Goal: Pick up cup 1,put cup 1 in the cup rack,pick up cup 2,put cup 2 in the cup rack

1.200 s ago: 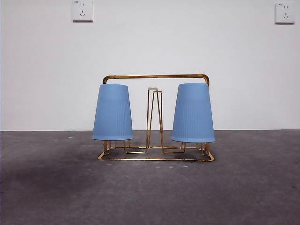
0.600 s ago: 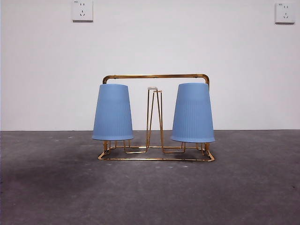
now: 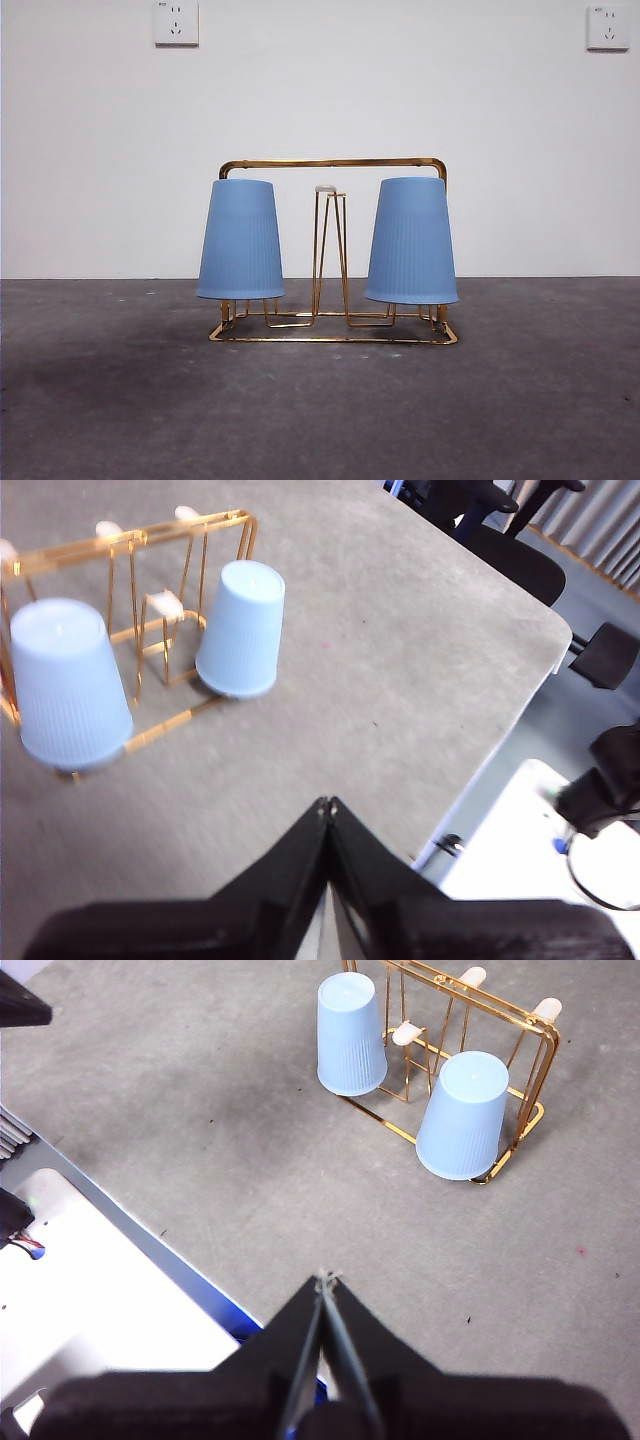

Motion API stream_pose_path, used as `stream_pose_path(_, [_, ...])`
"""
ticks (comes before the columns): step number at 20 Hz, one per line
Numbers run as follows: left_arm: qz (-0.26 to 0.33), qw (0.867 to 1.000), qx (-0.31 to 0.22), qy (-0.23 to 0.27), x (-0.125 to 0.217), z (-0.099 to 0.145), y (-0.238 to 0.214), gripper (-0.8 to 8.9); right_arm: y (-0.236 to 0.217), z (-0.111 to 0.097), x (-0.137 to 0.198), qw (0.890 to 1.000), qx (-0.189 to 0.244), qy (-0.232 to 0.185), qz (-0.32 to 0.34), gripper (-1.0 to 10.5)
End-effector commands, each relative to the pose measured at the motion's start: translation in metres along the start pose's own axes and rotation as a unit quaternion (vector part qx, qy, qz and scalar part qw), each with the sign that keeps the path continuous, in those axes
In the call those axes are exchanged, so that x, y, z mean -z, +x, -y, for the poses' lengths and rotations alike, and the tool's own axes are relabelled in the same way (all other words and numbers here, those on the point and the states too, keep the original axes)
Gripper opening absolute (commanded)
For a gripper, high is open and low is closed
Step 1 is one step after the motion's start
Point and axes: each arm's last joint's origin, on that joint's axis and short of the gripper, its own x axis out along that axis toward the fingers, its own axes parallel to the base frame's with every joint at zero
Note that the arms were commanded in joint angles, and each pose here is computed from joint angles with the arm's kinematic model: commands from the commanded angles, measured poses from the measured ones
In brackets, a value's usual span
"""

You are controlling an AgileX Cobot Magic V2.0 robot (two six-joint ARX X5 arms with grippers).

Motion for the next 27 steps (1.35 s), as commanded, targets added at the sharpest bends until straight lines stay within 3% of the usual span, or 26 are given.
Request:
stream_pose_path(1, [0.05, 0.994, -0.008, 0.101, -0.012, -0.001, 0.004, 0.0, 0.002, 0.0, 0.003, 1.0, 0.003, 0.004, -0.014, 0.0])
stream_pose_path(3, [0.112, 0.974, -0.035, 0.196, -0.022, -0.004, -0.004, 0.0, 0.002, 0.0, 0.003, 1.0, 0.003, 0.004, -0.014, 0.0])
stream_pose_path(6, [0.213, 0.941, -0.068, 0.254, -0.025, -0.011, -0.027, 0.0, 0.002, 0.0, 0.003, 1.0, 0.003, 0.004, -0.014, 0.0])
stream_pose_path(9, [0.257, 0.916, -0.166, 0.261, 0.004, -0.022, -0.041, 0.0, 0.002, 0.001, 0.003, 1.0, 0.02, 0.004, -0.012, 0.0])
stream_pose_path(12, [0.235, 0.901, -0.287, 0.225, 0.047, -0.039, -0.035, 0.0, 0.002, 0.002, 0.002, 0.999, 0.034, 0.004, -0.01, 0.0])
stream_pose_path(16, [0.212, 0.898, -0.337, 0.19, 0.101, -0.062, -0.012, 0.0, 0.001, 0.003, 0.002, 0.999, 0.046, 0.003, -0.008, 0.0])
stream_pose_path(27, [0.21, 0.913, -0.344, 0.07, 0.192, -0.099, 0.039, 0.0, 0.001, 0.004, 0.002, 0.998, 0.058, 0.003, -0.006, 0.0])
